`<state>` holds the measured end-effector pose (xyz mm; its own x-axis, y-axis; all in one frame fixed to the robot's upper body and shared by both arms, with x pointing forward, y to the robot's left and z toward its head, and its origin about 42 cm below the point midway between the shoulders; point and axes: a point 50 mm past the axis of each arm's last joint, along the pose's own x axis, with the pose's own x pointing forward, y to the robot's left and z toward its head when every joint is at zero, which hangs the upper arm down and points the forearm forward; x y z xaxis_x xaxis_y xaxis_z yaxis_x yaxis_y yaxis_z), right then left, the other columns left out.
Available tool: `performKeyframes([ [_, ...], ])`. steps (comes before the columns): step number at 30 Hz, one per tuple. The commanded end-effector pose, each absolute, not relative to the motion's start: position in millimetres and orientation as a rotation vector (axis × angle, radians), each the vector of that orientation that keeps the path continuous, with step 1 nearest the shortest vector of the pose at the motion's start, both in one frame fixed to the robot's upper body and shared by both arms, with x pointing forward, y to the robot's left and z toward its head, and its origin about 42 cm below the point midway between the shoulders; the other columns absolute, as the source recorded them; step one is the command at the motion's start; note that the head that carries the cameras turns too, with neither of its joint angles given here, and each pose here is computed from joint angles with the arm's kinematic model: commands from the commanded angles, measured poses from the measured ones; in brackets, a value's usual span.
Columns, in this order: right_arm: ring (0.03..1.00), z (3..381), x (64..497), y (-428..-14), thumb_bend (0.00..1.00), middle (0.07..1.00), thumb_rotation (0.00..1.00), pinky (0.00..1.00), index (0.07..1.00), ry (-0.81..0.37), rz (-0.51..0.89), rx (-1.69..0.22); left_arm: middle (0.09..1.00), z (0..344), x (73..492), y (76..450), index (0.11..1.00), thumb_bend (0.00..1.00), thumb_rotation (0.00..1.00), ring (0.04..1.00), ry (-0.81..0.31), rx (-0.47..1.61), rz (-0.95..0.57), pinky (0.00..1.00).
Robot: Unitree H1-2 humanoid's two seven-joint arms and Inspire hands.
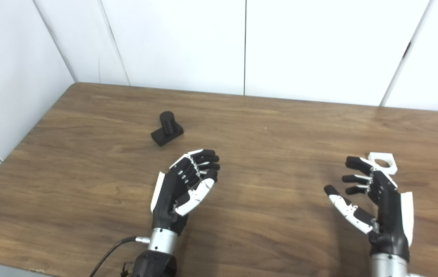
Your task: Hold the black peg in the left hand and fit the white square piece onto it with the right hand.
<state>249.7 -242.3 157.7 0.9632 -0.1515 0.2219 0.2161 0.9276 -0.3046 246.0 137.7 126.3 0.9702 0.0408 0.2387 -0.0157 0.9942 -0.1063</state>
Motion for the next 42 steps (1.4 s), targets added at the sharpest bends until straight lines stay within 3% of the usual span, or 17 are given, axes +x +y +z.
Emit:
performKeyframes([
  [1,0.597,159.3,231.6,-245.0,0.52,0.706,0.0,0.47,0.687,-0.206,-0.191,-0.35,0.672,119.0,242.2,117.7,0.643,0.5,0.22,0.643,-0.216,-0.123,0.008,0.54],
  [7,0.602,161.9,231.5,-244.1,0.51,0.708,0.0,0.47,0.688,-0.197,-0.187,-0.348,0.68,134.1,242.9,132.2,0.648,0.68,0.35,0.655,-0.208,-0.114,0.011,0.51],
  [15,0.579,164.7,234.4,-243.1,0.51,0.697,0.0,0.46,0.683,-0.198,-0.191,-0.345,0.72,152.3,253.1,159.2,0.689,0.68,0.25,0.692,-0.213,0.03,0.015,0.6],
  [23,0.57,166.9,235.9,-243.4,0.51,0.69,0.0,0.45,0.676,-0.199,-0.187,-0.354,0.752,171.2,264.4,182.0,0.711,0.72,0.25,0.732,-0.218,0.162,0.007,0.62],
  [33,0.575,167.2,237.0,-242.2,0.51,0.688,0.0,0.45,0.671,-0.189,-0.189,-0.359,0.755,194.8,281.6,206.5,0.7,0.74,0.27,0.732,-0.311,0.375,0.077,0.61],
  [42,0.583,167.5,235.3,-242.5,0.51,0.691,0.0,0.46,0.671,-0.187,-0.194,-0.35,0.787,217.1,298.4,229.0,0.707,0.71,0.24,0.79,-0.325,0.614,0.177,0.7],
])
